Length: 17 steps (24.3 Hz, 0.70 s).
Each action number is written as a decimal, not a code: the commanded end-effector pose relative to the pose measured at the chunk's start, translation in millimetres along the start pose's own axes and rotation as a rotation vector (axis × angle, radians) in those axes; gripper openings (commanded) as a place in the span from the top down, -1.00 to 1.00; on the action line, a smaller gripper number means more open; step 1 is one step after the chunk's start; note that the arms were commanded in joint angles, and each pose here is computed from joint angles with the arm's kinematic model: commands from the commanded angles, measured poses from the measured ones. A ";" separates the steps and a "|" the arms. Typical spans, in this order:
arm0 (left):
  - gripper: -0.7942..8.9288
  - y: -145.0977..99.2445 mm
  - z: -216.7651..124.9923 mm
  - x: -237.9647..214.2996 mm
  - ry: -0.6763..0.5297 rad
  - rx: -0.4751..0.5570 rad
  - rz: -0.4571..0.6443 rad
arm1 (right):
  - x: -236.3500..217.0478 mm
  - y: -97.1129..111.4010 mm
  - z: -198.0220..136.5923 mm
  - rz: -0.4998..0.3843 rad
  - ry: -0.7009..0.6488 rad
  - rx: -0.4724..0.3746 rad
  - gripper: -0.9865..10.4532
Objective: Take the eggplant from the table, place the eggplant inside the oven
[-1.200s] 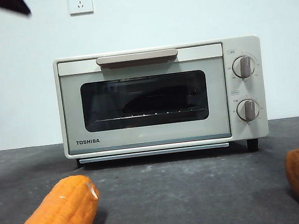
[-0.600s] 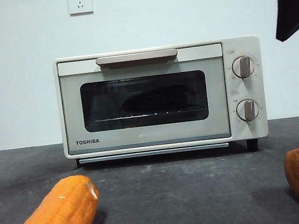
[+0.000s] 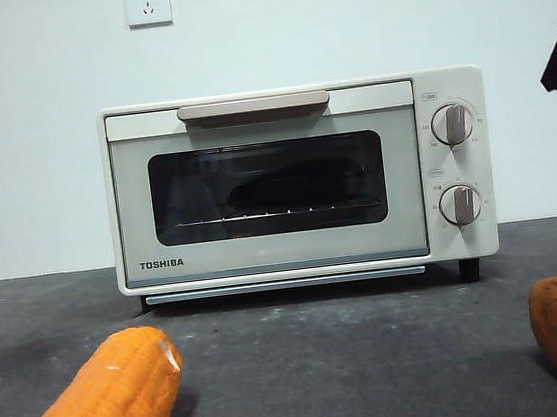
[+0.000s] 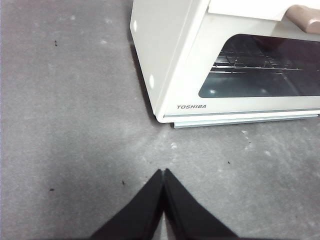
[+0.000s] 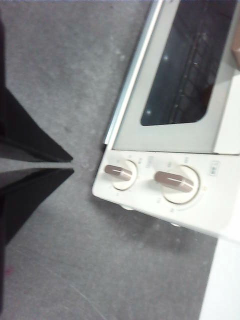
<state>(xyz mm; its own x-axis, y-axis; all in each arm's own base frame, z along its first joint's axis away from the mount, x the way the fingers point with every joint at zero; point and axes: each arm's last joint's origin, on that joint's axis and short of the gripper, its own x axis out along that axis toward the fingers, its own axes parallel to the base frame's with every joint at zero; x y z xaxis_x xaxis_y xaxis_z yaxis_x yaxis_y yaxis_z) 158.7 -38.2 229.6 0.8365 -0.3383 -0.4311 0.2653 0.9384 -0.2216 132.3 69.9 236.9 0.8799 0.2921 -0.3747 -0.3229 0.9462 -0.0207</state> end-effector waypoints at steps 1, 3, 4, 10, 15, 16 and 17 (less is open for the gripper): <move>0.82 -1.1 2.4 0.1 -0.018 0.000 -0.005 | -0.6 0.8 4.2 0.002 -0.032 0.018 0.82; 0.82 -1.1 2.4 0.1 -0.019 0.000 -0.005 | -0.6 0.8 5.7 0.003 -0.047 0.020 0.82; 0.82 -1.1 2.4 0.1 -0.019 0.000 -0.005 | -0.6 0.9 6.1 0.004 -0.052 0.021 0.82; 0.82 -1.1 2.4 0.1 -0.018 0.000 -0.005 | -0.6 0.9 6.1 0.004 -0.052 0.021 0.82; 0.82 -2.6 3.5 -5.5 -0.040 0.005 -0.011 | -0.6 0.9 6.1 0.004 -0.052 0.021 0.82; 0.82 -3.4 4.7 -9.1 -0.060 0.009 -0.014 | -0.6 0.9 6.2 0.004 -0.052 0.021 0.82; 0.82 -4.3 5.8 -13.4 -0.080 0.015 -0.018 | -0.6 0.9 6.1 0.004 -0.052 0.021 0.82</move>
<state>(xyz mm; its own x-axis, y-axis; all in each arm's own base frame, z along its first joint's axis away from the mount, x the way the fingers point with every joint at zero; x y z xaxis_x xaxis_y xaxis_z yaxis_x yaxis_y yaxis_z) 150.3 -37.1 237.4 0.8570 -0.3458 -0.3821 0.2790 0.9347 -0.2201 133.3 70.4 240.6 0.8926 0.2989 -0.3376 -0.3211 0.9470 -0.0105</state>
